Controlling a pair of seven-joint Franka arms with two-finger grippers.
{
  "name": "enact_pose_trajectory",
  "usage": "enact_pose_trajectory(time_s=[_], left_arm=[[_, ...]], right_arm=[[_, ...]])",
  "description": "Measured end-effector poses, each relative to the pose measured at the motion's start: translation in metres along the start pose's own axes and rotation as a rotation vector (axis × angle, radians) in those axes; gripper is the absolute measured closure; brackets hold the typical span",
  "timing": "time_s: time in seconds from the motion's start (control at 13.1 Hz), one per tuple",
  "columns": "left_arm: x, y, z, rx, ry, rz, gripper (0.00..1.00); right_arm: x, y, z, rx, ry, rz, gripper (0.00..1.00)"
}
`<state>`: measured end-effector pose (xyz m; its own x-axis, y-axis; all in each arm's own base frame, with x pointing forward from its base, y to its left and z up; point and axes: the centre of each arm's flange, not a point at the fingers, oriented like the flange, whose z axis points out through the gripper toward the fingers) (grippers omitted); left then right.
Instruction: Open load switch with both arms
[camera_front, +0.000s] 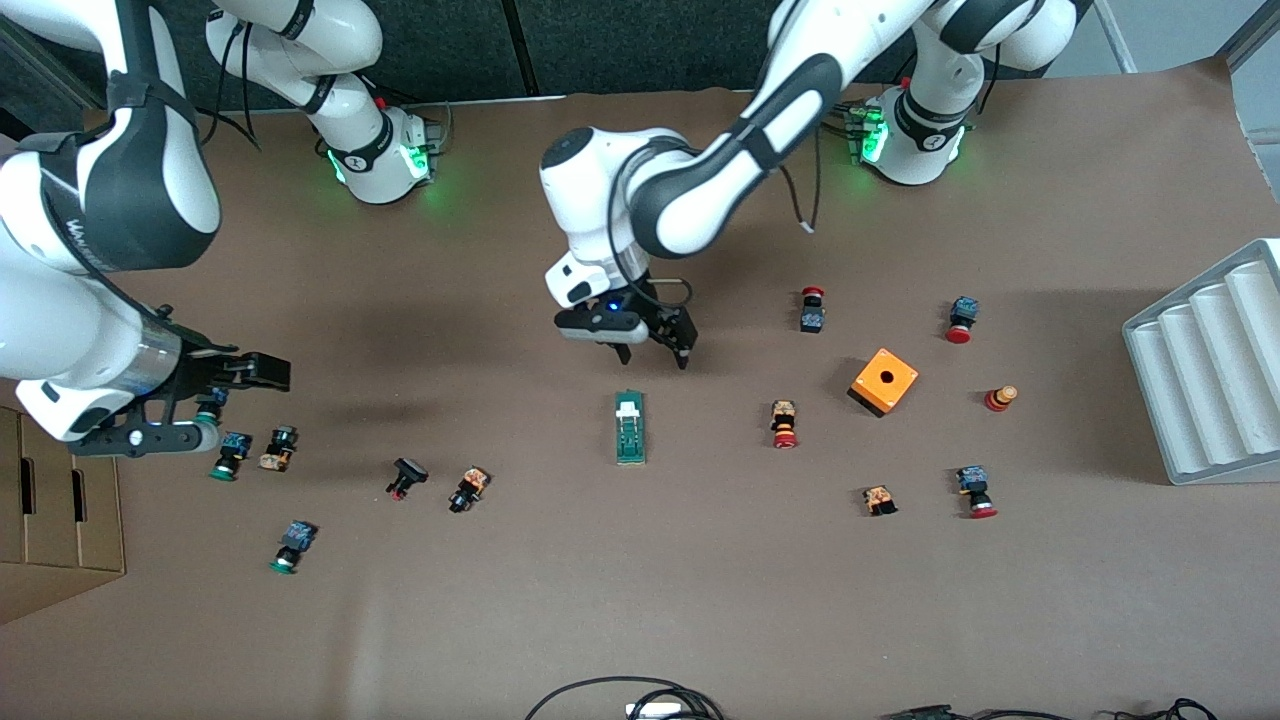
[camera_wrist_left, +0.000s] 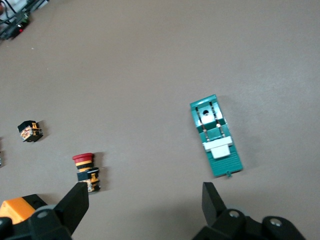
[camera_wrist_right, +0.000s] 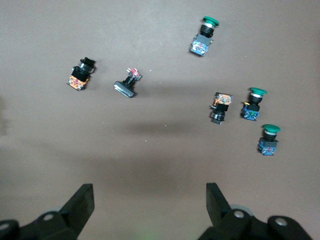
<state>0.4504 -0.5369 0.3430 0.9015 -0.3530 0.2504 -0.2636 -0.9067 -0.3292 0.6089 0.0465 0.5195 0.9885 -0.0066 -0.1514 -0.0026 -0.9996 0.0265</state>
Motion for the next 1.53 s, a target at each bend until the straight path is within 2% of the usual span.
enact_pose_trajectory(time_s=[0.31,0.69,0.84,1.07,1.3,1.53], left_arm=[[0.030,-0.060,-0.019,-0.083,-0.055,0.025,0.00],[0.060,-0.145,-0.044,-0.193,-0.095,0.024,0.00],[0.065,-0.181,-0.054,-0.206,-0.121,0.009,0.00],[0.064,-0.214,-0.071,-0.216,-0.153,0.041,0.00],[0.073,-0.278,-0.068,-0.289,-0.172,0.018,0.00],[0.069,-0.345,-0.071,-0.272,-0.219,-0.004,0.00]], right_arm=[[0.001,0.017,0.000,0.002,0.001,0.026,0.00],[0.004,0.022,0.000,-0.023,0.016,0.029,0.00],[0.004,0.024,-0.002,-0.022,0.023,0.036,0.00],[-0.002,0.052,-0.018,0.009,0.055,0.086,0.00],[-0.022,0.059,-0.049,0.018,0.110,0.118,0.00],[-0.039,0.050,-0.057,0.021,0.150,0.164,0.00]])
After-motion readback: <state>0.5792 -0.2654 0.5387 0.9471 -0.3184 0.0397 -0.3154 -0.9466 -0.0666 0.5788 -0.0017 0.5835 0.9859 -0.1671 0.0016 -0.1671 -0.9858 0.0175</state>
